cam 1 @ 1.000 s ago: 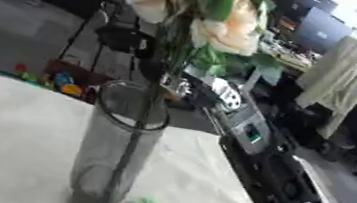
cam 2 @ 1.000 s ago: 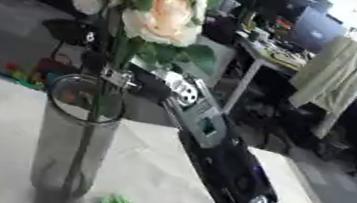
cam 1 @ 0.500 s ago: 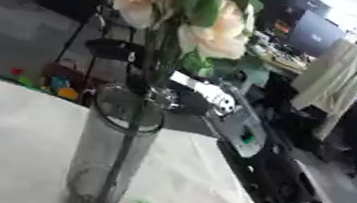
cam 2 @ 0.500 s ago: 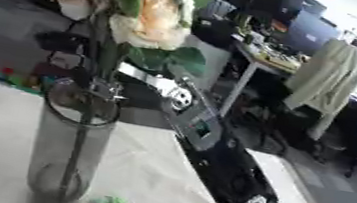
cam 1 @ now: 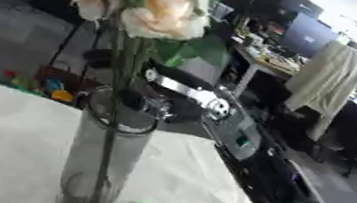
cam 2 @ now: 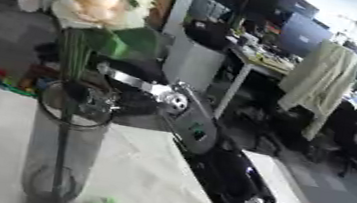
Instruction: Arrange flowers into the vase.
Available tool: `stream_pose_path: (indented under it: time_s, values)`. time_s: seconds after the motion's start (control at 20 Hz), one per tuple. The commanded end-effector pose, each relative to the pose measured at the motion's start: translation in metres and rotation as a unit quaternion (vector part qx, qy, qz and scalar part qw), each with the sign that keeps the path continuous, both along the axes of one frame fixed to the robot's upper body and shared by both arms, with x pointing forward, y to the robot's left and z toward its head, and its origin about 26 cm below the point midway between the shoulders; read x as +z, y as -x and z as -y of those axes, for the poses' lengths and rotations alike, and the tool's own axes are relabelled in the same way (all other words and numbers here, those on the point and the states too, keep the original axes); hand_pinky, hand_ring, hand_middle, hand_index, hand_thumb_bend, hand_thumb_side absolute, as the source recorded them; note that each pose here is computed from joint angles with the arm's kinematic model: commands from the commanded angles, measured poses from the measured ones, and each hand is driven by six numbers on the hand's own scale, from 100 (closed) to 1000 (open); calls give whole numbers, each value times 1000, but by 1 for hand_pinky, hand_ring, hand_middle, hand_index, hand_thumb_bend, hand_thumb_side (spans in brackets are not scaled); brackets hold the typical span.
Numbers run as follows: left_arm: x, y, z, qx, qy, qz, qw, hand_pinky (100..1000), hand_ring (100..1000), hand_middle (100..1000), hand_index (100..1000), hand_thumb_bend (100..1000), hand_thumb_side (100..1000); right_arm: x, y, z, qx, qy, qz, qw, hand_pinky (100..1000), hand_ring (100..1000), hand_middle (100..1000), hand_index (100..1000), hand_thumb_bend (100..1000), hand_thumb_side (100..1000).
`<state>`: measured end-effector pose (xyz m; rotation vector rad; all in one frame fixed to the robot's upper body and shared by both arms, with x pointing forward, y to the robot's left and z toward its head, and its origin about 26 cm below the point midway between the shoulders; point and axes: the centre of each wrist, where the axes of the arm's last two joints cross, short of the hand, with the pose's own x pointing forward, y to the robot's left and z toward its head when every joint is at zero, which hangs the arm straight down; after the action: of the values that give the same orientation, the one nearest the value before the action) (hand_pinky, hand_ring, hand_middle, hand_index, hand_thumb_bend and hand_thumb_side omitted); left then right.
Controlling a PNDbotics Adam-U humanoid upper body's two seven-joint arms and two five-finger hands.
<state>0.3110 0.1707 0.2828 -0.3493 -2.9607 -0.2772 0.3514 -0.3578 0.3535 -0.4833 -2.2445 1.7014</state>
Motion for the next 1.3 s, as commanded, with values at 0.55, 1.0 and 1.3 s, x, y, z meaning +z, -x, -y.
stream_pose_path:
  time_s: [0.55,1.0,1.3]
  values:
    - [5,3,-2,1,-6,12,1000,821,848,844,904,100,981,14,12,12,55,219,70,972,1000,1000,1000,1000,211,1000]
    - [5,3,-2,2,-4,12,1000,821,848,844,904,100,983,7,9,14,48,233,66,969,1000,1000,1000,1000,211,1000]
    - [5,3,-1,1,-6,12,1000,821,849,844,904,100,988,4,8,15,48,233,65,969,1000,1000,1000,1000,197,1000]
